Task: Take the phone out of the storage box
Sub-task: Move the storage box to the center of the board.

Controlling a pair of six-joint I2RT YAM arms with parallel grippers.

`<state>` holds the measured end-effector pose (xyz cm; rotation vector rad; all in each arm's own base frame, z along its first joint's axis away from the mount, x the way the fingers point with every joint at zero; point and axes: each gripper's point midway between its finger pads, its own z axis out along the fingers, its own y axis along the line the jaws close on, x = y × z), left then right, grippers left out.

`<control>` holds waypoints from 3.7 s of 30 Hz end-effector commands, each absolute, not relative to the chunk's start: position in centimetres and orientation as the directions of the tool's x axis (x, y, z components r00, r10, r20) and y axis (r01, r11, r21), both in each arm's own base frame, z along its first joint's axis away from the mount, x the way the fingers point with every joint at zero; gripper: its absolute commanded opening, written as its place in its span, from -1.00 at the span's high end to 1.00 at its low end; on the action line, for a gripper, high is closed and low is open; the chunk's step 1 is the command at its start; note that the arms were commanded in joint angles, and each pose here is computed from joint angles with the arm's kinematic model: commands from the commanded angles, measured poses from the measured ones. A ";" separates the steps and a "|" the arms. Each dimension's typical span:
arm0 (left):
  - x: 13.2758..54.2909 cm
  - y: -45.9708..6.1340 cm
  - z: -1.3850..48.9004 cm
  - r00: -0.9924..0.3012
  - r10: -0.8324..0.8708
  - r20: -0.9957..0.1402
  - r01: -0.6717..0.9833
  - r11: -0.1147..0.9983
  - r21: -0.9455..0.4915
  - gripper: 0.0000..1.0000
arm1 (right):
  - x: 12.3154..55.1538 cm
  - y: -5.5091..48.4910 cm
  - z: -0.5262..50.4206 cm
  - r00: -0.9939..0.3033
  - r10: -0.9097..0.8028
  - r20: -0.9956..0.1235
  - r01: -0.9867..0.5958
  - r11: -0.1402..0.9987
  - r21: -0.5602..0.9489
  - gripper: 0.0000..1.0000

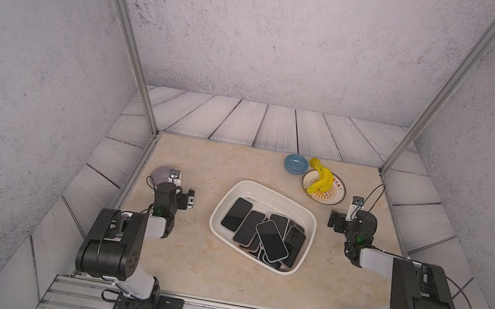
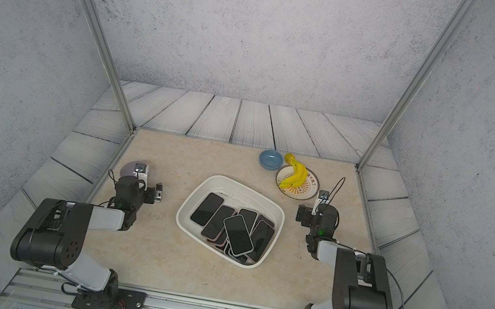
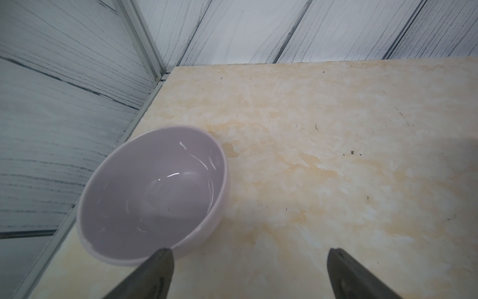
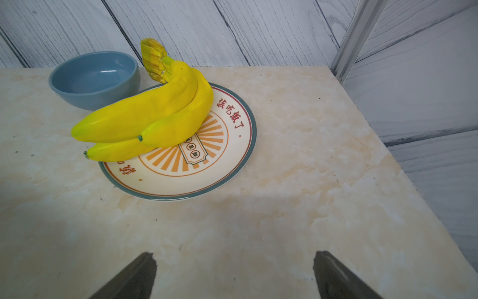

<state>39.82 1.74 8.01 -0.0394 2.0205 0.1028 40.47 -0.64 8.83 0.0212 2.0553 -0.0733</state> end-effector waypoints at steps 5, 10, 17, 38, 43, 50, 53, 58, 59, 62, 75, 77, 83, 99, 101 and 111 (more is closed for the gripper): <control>40.3 1.8 9.0 -0.407 0.010 -0.913 -0.079 0.996 0.046 -0.97 | 40.6 -0.4 9.0 -0.456 -0.024 -0.890 0.030 0.999 -0.043 -1.00; 40.3 1.9 9.1 -0.402 0.009 -0.916 -0.080 0.996 0.045 -0.97 | 40.6 -0.5 9.0 -0.456 -0.023 -0.890 0.033 0.999 -0.042 -1.00; 40.5 1.9 9.3 -0.357 0.012 -0.934 -0.081 0.996 0.044 -0.97 | 40.6 -0.4 8.9 -0.458 -0.019 -0.889 0.031 0.999 -0.037 -0.99; 38.3 -5.6 19.9 -0.768 -0.259 -0.586 0.023 0.903 -0.429 -0.97 | 40.1 7.3 19.3 -0.846 0.212 -0.489 0.033 0.937 0.348 -0.94; 32.7 -8.1 17.8 -0.881 -0.197 -0.429 0.007 0.903 -0.429 -0.97 | 33.3 13.2 18.5 -0.957 -0.025 -0.291 -0.097 0.967 0.236 -0.94; 28.5 -9.1 15.7 -0.936 0.033 -0.350 0.131 0.957 -0.261 -0.99 | 24.3 11.2 16.1 -0.990 0.116 -0.083 0.103 0.984 0.145 -0.92; 28.3 -9.8 14.7 -0.944 0.077 -0.322 0.161 0.957 -0.242 -0.95 | 22.1 10.7 15.7 -0.981 0.185 -0.064 0.173 0.972 0.161 -0.87; 29.0 -10.2 13.0 -0.952 0.114 -0.283 0.180 0.959 -0.217 -0.89 | 21.4 11.3 13.6 -0.971 0.232 -0.052 0.215 0.951 0.221 -0.76; 29.1 -10.2 12.7 -0.954 0.121 -0.274 0.182 0.961 -0.210 -0.89 | 21.5 11.7 13.1 -0.970 0.240 -0.040 0.224 0.946 0.236 -0.73; 29.8 -10.4 12.3 -0.955 0.140 -0.263 0.193 0.963 -0.188 -0.89 | 22.3 12.4 12.1 -0.968 0.250 -0.031 0.234 0.937 0.259 -0.72; 31.3 -11.3 9.4 -0.961 0.184 -0.206 0.218 0.964 -0.156 -0.70 | 25.2 13.7 9.3 -0.971 0.237 0.005 0.231 0.942 0.242 -0.58; 31.4 -11.3 9.1 -0.963 0.184 -0.199 0.216 0.964 -0.157 -0.65 | 25.5 13.9 9.0 -0.972 0.235 0.012 0.231 0.943 0.239 -0.55; 32.0 -11.7 8.4 -0.966 0.181 -0.186 0.213 0.962 -0.168 -0.48 | 26.7 14.3 8.3 -0.974 0.226 0.021 0.225 0.948 0.224 -0.26; 32.7 -13.5 6.9 -0.974 0.171 -0.150 0.198 0.962 -0.189 0.54 | 33.4 15.5 9.6 -0.985 0.168 -0.040 0.157 0.968 0.197 0.97; 33.0 -13.6 6.8 -0.974 0.171 -0.148 0.197 0.962 -0.189 0.68 | 34.8 15.5 10.0 -0.985 0.166 -0.055 0.152 0.969 0.195 1.00; 36.8 -14.4 6.7 -0.974 0.159 -0.159 0.187 0.967 -0.174 0.96 | 42.4 15.8 11.2 -0.977 0.171 -0.127 0.135 0.957 0.255 1.00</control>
